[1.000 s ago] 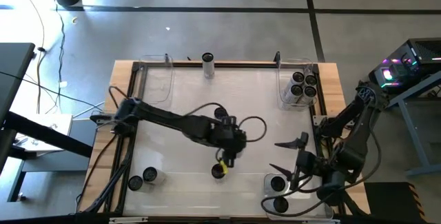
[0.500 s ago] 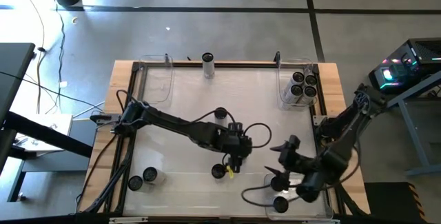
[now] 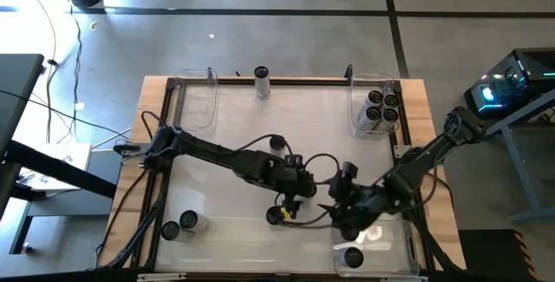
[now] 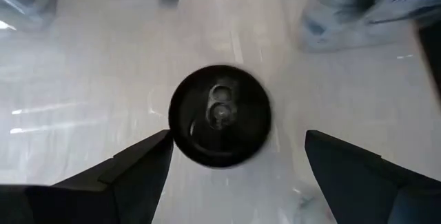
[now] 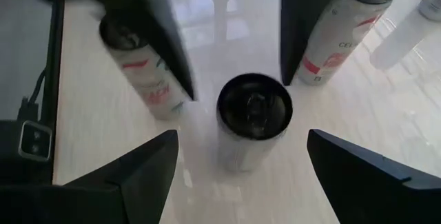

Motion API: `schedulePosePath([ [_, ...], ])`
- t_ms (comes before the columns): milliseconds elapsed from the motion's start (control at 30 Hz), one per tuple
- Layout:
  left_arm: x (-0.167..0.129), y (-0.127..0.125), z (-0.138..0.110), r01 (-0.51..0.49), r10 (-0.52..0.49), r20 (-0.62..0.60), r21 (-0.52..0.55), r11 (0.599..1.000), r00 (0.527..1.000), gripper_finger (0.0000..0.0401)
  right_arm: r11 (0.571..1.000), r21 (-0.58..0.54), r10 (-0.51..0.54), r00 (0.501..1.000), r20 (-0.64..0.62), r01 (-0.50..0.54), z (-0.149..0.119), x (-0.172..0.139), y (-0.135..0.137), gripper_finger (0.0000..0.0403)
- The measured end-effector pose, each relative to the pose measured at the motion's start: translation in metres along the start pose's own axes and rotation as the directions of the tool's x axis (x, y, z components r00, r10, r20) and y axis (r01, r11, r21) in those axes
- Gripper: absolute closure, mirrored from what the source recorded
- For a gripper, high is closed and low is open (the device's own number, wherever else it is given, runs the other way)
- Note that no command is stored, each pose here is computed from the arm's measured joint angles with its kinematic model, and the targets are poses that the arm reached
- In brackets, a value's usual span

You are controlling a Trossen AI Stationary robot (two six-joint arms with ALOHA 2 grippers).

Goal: Sort soda cans
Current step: Put the blue soda can into the bottom right transparent bin

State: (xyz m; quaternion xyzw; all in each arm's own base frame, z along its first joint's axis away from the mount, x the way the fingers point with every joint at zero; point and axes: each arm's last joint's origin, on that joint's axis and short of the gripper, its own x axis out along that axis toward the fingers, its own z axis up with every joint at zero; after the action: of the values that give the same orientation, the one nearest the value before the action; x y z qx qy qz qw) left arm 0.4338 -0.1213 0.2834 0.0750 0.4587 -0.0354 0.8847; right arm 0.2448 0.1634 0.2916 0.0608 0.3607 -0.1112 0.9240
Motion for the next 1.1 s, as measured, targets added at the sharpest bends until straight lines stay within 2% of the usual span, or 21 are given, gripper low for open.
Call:
schedulePosePath([
  [100,-0.020,-0.001,-0.001,-0.030,0.030,-0.005,0.007,1.000,1.000,0.0076,1.000,0.014,0.016,1.000,-0.013,-0.016,0.005,0.013,-0.009,0.0084],
  [233,-0.045,-0.002,-0.010,-0.173,0.174,-0.050,0.017,0.985,0.983,0.0076,0.992,0.012,0.124,0.989,-0.081,-0.123,0.018,0.025,-0.021,0.0084],
  [367,-0.066,0.000,-0.020,-0.326,0.325,-0.105,0.006,0.945,0.940,0.0075,0.987,0.024,0.162,0.984,-0.069,-0.161,0.031,0.034,-0.034,0.0084],
  [533,-0.072,-0.002,-0.035,-0.449,0.442,-0.158,-0.008,0.894,0.883,0.0075,0.986,0.058,0.158,0.986,-0.059,-0.154,0.040,0.042,-0.048,0.0084],
  [667,-0.068,-0.003,-0.047,-0.493,0.481,-0.177,-0.034,0.869,0.859,0.0075,0.969,0.089,0.238,0.966,-0.106,-0.229,0.045,0.048,-0.059,0.0084],
  [767,-0.068,-0.004,-0.054,-0.521,0.507,-0.180,-0.043,0.852,0.843,0.0075,0.961,0.133,0.262,0.951,-0.162,-0.242,0.045,0.053,-0.069,0.0084],
  [933,-0.075,-0.001,-0.063,-0.546,0.530,-0.169,-0.070,0.835,0.831,0.0075,0.949,0.083,0.315,0.928,-0.201,-0.305,0.045,0.059,-0.069,0.0084],
  [1100,-0.083,0.002,-0.069,-0.562,0.545,-0.158,-0.091,0.822,0.824,0.0075,0.946,-0.001,0.316,0.923,-0.221,-0.325,0.040,0.062,-0.060,0.0084],
])
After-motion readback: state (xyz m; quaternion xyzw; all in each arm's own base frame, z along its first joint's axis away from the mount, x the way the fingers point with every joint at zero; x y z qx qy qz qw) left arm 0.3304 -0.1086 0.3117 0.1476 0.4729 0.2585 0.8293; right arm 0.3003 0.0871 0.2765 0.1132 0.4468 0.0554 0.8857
